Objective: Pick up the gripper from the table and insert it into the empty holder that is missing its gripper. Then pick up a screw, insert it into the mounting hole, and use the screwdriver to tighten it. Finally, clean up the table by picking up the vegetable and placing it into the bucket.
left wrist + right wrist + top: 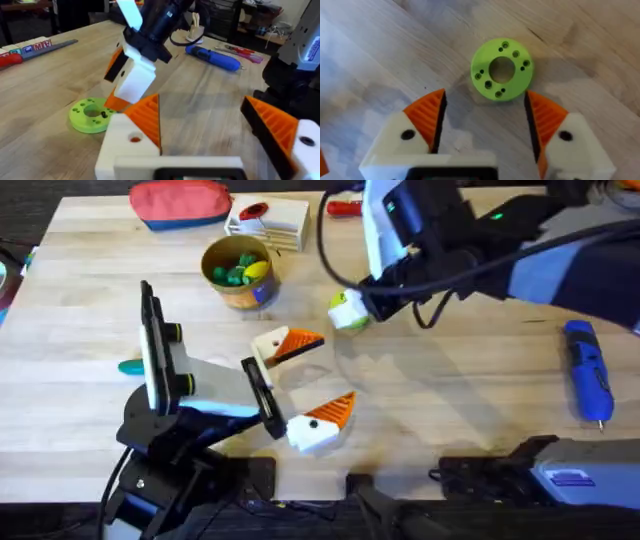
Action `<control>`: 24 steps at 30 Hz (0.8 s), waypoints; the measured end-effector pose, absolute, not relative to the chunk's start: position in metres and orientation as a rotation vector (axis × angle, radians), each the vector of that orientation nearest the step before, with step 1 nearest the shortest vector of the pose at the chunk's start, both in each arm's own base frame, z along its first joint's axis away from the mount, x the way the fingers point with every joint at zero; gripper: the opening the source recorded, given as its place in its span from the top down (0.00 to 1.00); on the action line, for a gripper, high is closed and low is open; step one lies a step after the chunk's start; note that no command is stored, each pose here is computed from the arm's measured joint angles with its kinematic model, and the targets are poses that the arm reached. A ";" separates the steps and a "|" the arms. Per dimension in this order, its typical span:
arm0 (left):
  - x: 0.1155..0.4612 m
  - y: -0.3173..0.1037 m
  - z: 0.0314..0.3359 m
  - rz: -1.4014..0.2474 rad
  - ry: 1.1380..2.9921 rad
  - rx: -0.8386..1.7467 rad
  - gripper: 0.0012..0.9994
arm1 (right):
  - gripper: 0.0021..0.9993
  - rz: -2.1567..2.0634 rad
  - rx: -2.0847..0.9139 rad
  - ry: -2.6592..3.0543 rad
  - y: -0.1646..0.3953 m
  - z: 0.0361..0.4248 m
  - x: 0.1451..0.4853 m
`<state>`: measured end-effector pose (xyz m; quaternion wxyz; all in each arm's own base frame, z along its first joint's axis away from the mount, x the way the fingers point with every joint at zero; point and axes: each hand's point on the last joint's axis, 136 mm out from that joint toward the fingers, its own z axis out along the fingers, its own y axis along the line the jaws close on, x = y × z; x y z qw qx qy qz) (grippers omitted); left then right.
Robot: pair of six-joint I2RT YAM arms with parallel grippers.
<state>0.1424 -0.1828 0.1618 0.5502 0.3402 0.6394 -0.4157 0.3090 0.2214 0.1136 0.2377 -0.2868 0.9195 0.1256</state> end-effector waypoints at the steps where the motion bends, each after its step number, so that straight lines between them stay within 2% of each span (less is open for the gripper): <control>1: 0.142 -0.183 0.162 -0.984 1.513 0.806 0.01 | 0.13 0.313 -0.808 2.522 0.222 0.109 0.308; 3: 0.142 -0.183 0.162 -0.984 1.513 0.805 0.01 | 0.21 0.265 -0.828 2.530 0.221 0.102 0.309; 9: 0.142 -0.183 0.162 -0.984 1.513 0.806 0.01 | 0.37 0.190 -0.823 2.564 0.214 0.086 0.314; 13: 0.142 -0.183 0.162 -0.984 1.513 0.806 0.01 | 0.40 0.179 -0.837 2.561 0.220 0.078 0.316; 20: 0.142 -0.183 0.162 -0.984 1.513 0.806 0.01 | 0.60 0.192 -0.882 2.536 0.236 0.072 0.314; 24: 0.142 -0.183 0.162 -0.984 1.513 0.806 0.01 | 0.67 0.202 -0.873 2.510 0.240 0.075 0.319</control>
